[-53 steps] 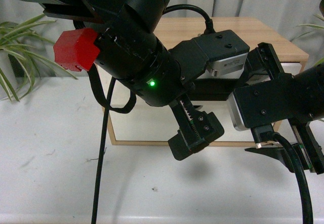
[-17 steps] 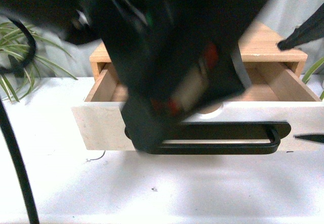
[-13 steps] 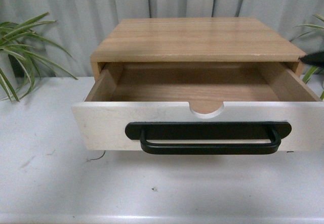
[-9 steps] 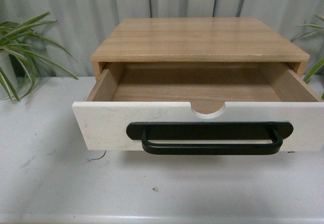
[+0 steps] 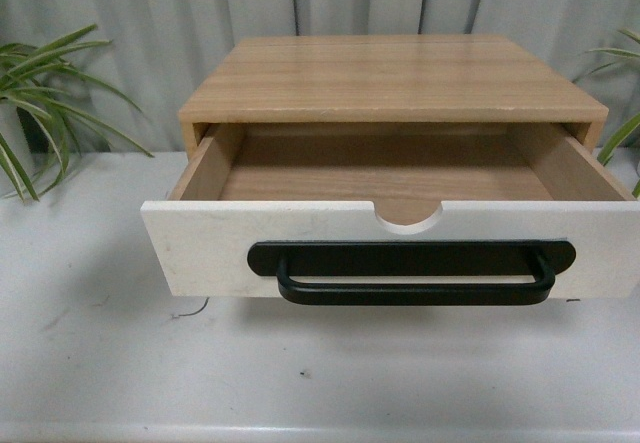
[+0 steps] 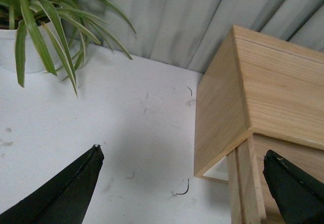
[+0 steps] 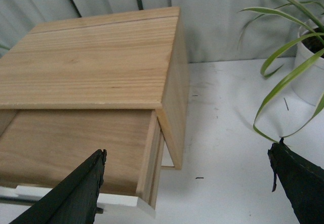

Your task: Pull drawer

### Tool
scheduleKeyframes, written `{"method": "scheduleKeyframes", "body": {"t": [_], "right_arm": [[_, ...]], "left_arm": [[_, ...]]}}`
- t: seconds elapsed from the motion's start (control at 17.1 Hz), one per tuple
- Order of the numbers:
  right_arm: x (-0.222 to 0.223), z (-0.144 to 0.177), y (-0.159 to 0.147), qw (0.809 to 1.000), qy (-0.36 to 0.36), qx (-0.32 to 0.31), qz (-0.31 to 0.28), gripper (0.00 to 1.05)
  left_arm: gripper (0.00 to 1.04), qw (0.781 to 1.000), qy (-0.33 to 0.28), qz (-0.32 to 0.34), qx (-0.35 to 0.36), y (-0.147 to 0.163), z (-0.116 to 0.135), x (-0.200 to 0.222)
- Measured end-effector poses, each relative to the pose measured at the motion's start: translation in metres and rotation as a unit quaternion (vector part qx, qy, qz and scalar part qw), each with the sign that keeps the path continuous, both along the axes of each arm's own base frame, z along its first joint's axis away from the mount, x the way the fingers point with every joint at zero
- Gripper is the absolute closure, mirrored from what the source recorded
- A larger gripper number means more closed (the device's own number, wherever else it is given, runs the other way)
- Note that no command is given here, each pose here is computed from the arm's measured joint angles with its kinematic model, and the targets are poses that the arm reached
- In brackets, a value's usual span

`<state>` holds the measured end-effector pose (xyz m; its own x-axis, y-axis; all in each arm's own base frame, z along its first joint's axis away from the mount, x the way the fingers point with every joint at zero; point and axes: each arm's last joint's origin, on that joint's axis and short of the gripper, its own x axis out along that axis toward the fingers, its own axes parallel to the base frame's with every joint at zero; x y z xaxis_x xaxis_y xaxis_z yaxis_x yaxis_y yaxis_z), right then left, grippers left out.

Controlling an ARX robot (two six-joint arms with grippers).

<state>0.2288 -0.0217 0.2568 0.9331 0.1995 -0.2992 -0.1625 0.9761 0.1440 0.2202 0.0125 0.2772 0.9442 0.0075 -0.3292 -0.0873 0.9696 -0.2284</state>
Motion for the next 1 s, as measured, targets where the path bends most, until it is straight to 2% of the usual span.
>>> {"method": "scheduleKeyframes", "body": {"t": [0.12,0.18,0.23,0.29,0.35,0.53,0.59,0.64,1.0], "right_arm": [[-0.006,-0.006,0.006,1.0,-0.005,-0.002,0.006,0.07],[-0.014,-0.01,0.011,0.994,-0.09,-0.035,-0.041,0.18],[-0.033,-0.017,0.021,0.987,-0.136,-0.049,-0.071,0.31],[-0.048,-0.021,0.023,0.982,-0.161,-0.053,-0.079,0.44],[-0.055,-0.024,0.023,0.98,-0.171,-0.053,-0.088,0.57],[-0.072,-0.053,0.022,0.983,-0.149,-0.056,-0.089,0.97],[-0.077,-0.054,0.022,0.982,-0.16,-0.056,-0.089,1.02],[-0.082,-0.058,0.022,0.981,-0.162,-0.056,-0.089,1.03],[-0.102,-0.079,0.022,0.982,-0.154,-0.057,-0.089,1.03]], "left_arm": [[0.07,1.0,0.008,0.005,0.015,-0.001,-0.008,-0.006],[0.08,1.0,-0.01,-0.001,0.026,-0.001,-0.009,-0.009],[0.21,0.993,-0.105,-0.015,0.061,-0.001,-0.014,-0.018],[0.33,0.984,-0.152,-0.019,0.088,-0.006,-0.026,-0.031],[0.46,0.98,-0.171,-0.02,0.102,-0.012,-0.036,-0.04],[0.86,0.98,-0.16,-0.024,0.112,-0.013,-0.064,-0.058],[0.98,0.98,-0.165,-0.024,0.112,-0.013,-0.068,-0.063],[1.03,0.979,-0.167,-0.023,0.113,-0.013,-0.073,-0.068],[1.03,0.98,-0.163,-0.024,0.113,-0.013,-0.096,-0.091]]}}
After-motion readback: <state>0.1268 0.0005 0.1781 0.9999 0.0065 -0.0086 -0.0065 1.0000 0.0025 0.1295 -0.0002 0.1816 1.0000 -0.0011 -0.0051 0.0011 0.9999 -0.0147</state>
